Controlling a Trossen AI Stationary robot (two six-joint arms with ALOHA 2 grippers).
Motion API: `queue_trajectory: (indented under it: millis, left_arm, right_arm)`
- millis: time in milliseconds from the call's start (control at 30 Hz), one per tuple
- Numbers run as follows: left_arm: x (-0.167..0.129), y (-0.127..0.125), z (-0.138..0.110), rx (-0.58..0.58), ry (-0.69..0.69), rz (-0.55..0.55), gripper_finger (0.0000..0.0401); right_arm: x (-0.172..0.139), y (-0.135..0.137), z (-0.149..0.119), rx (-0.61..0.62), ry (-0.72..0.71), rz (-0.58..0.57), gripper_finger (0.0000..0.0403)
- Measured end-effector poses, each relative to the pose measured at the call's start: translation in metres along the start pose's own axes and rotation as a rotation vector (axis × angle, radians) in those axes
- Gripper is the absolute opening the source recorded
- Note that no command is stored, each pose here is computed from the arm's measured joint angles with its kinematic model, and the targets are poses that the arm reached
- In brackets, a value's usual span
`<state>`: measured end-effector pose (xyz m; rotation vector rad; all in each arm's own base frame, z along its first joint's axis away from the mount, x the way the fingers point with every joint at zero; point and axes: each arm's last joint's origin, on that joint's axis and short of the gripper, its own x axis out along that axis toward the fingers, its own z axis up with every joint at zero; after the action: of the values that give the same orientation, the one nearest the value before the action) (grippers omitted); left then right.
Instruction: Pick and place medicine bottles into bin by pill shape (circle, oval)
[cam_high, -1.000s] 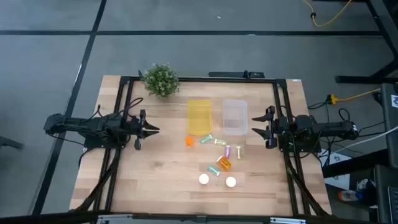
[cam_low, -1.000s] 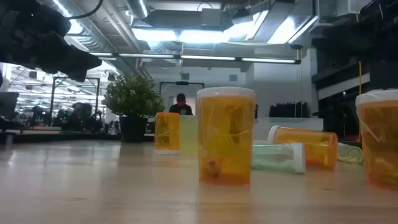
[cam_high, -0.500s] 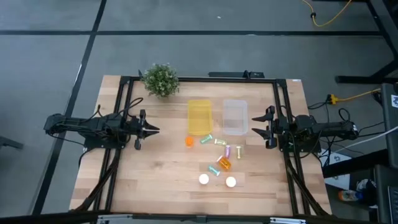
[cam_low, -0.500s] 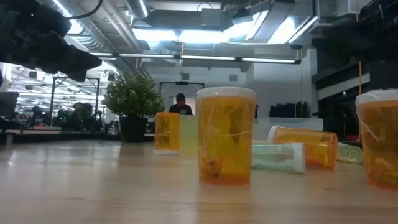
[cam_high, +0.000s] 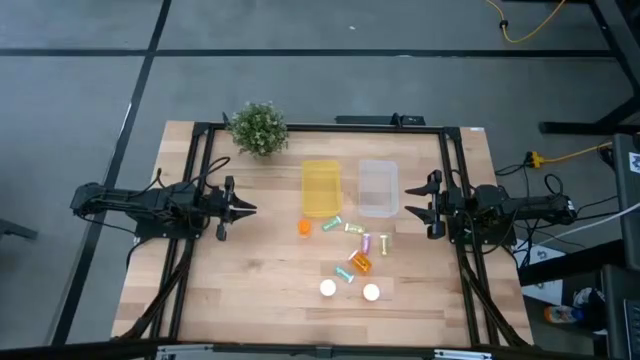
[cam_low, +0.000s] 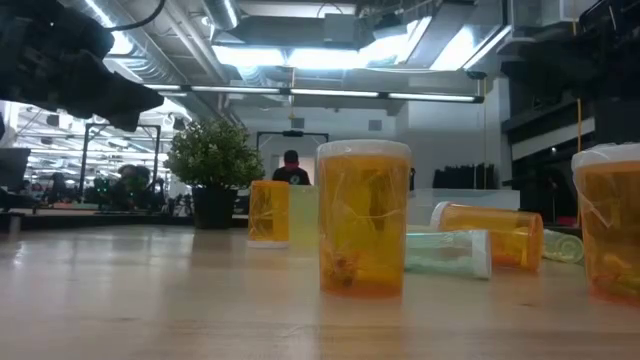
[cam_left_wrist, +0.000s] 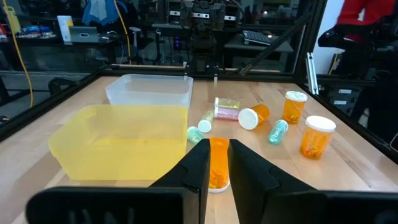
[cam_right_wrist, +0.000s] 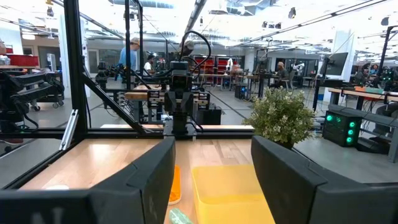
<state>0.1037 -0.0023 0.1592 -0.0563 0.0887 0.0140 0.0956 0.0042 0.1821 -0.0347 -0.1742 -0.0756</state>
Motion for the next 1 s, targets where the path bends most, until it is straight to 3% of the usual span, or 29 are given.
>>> queue_trajectory:
  millis: [500, 667, 1000]
  left_arm:
    - [0.0, 0.0, 0.0, 0.0, 0.0, 0.0, 0.005]
    - [0.0, 0.0, 0.0, 0.0, 0.0, 0.0, 0.005]
    - [0.0, 0.0, 0.0, 0.0, 0.0, 0.0, 0.005]
  right_arm:
    - [0.0, 0.0, 0.0, 0.006, -0.003, 0.0, 0.0213]
    - [0.0, 0.0, 0.0, 0.155, -0.004, 0.0, 0.0213]
    - [0.001, 0.001, -0.015, 0.277, 0.155, 0.003, 0.0213]
